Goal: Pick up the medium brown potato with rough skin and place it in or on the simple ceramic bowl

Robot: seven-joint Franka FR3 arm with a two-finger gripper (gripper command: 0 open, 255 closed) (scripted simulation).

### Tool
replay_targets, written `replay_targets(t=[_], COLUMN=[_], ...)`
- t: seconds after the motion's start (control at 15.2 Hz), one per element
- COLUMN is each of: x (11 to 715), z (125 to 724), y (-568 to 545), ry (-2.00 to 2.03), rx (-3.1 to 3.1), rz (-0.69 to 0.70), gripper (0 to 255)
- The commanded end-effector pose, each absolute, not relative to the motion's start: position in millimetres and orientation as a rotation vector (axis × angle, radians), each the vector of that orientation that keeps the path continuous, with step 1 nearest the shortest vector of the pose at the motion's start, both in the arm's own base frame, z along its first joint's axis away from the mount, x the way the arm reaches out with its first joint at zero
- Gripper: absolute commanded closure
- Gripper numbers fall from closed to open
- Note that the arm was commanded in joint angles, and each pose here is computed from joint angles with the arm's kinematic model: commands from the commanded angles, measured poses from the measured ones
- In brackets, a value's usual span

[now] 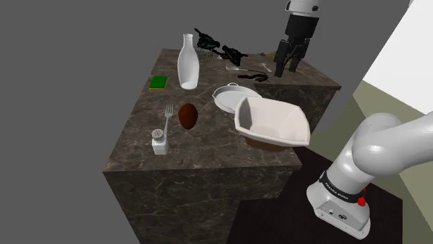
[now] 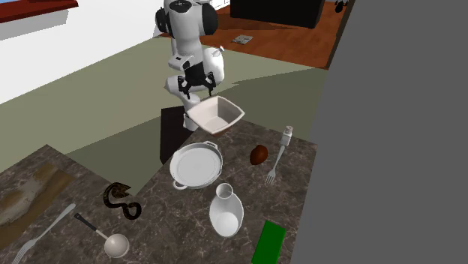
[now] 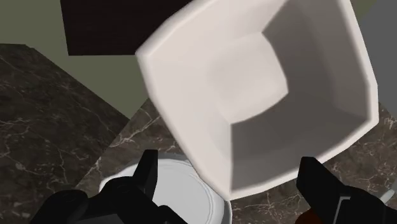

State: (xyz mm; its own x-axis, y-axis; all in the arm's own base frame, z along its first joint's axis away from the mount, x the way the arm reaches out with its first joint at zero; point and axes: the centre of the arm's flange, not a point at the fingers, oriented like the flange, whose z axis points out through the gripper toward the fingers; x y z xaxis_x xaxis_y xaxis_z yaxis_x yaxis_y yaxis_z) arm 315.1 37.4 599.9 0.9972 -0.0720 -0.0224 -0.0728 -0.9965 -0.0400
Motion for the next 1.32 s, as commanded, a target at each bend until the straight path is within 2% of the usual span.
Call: replay_targets(t=[0.0,1.25], x=[315,478], z=[600,507], y=[37,249], ry=[0.112,0.859], rx=[-3.099,-3.203], rz=[0.032,0.195], gripper=[0,0])
